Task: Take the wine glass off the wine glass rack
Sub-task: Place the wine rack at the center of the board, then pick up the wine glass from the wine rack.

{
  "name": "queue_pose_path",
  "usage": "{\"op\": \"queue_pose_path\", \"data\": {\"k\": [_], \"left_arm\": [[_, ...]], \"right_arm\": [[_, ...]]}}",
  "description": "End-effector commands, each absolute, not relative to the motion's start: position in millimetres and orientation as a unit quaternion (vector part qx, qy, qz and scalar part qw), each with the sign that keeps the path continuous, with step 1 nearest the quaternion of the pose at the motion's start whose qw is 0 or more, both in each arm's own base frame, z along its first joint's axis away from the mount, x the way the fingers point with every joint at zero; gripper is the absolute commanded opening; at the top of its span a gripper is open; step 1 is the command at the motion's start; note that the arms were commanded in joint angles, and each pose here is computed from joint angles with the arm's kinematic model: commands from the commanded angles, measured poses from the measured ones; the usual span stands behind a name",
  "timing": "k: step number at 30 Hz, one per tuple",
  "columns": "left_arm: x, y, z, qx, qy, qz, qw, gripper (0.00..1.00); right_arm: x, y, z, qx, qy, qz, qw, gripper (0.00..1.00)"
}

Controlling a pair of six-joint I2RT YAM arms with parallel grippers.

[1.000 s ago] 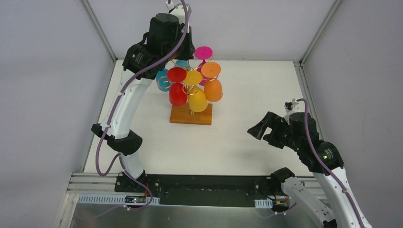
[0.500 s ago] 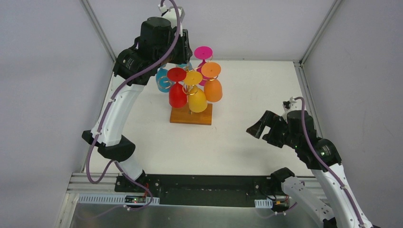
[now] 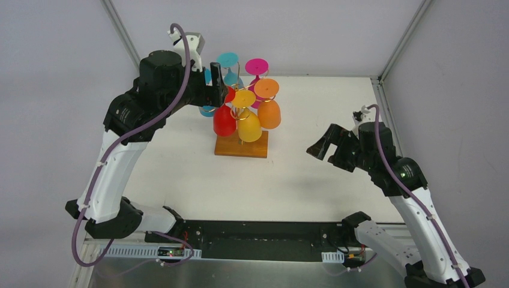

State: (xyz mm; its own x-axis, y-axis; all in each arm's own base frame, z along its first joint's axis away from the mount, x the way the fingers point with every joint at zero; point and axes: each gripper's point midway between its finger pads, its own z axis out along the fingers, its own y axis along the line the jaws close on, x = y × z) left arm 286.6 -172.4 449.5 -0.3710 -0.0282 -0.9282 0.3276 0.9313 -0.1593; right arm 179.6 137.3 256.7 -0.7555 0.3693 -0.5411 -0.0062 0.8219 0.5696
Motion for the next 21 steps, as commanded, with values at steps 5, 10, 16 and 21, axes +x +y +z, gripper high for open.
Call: {"op": "queue_pose_path", "data": {"k": [5,10,16,21], "left_arm": [[247,-152,433,0.101,0.809,-0.171,0.553,0.96],[231,-132,408,0.092,0.816,-0.155,0.55,0.99],[213,-112,378,0.073,0.819,-0.144,0.551,0.99],[203,-99,345,0.057,0.826,-0.132,0.545,0.99]], "right_arm": [[214,156,312,0.079,0.864,0.312,0.388,0.99],[229,168,328,0.07,0.855,0.328,0.395,0.99],[247,183,357,0.055,0.837,0.355,0.413,0.99],[273,201,380,0.045,0.824,0.375,0.422,0.98]]}}
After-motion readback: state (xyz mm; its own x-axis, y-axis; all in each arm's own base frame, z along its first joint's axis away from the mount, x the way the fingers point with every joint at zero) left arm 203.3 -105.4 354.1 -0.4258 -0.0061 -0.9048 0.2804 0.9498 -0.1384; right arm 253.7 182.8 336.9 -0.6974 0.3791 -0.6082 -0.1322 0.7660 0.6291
